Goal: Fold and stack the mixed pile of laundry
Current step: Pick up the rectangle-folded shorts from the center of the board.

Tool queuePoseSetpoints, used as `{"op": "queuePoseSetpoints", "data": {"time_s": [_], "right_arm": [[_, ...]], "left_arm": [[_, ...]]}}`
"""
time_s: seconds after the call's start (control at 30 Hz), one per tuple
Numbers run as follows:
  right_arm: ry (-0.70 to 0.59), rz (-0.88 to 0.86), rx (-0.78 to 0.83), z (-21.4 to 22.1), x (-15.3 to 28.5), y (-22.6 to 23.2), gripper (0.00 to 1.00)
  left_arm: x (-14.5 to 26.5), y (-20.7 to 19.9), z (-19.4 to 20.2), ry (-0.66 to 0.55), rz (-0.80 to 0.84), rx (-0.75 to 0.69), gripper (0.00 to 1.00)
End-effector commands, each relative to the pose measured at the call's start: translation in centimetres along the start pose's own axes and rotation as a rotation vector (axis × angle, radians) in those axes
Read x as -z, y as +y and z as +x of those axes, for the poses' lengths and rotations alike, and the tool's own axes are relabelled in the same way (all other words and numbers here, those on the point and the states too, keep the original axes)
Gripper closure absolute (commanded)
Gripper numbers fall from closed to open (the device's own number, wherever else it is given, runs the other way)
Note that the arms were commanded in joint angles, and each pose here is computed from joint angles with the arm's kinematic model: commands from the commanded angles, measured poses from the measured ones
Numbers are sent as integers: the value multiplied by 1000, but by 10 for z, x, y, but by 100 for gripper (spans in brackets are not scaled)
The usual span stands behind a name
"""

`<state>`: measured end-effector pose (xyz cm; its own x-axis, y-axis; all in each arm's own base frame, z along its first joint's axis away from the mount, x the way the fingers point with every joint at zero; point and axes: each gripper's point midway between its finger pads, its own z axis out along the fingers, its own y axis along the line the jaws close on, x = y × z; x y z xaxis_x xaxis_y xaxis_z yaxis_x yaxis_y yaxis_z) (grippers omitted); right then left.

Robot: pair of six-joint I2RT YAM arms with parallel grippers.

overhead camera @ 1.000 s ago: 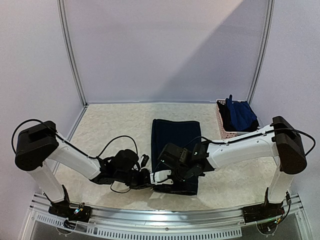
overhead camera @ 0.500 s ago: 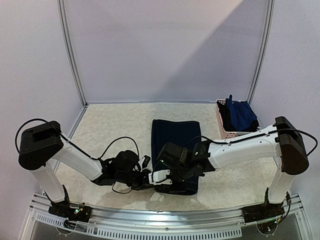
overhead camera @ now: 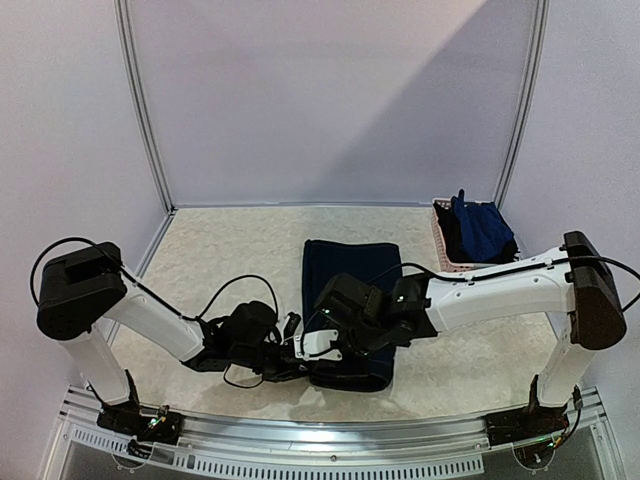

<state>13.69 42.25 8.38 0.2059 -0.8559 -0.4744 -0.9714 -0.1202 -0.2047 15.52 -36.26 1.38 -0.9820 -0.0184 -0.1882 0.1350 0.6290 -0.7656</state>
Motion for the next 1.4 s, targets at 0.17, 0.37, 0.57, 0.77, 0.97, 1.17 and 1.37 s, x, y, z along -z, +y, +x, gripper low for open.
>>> {"op": "queuePoseSetpoints", "data": {"time_s": [0.17,0.37,0.57,0.77,0.97,1.17,1.37], "right_arm": [[-13,-62,27,-4,-23,13,98],[9,-109,14,5,-32,24,81],[-60,-105,20,-14,22,14,59],[-113,-69,83,1,88,12,53],[-12,-58,128,71,76,39,53],[-13,13,206,90,72,39,50],[2,-8,251,97,49,45,48]], "left_arm": [[20,0,9,10,-53,-4,88],[46,-5,0,-19,-162,-34,66],[89,-3,0,8,-319,-144,54],[124,-33,-19,59,-470,-535,51],[130,-31,-42,92,-706,-923,51],[119,-13,-56,78,-802,-1015,51],[114,-15,-53,70,-767,-967,51]]}}
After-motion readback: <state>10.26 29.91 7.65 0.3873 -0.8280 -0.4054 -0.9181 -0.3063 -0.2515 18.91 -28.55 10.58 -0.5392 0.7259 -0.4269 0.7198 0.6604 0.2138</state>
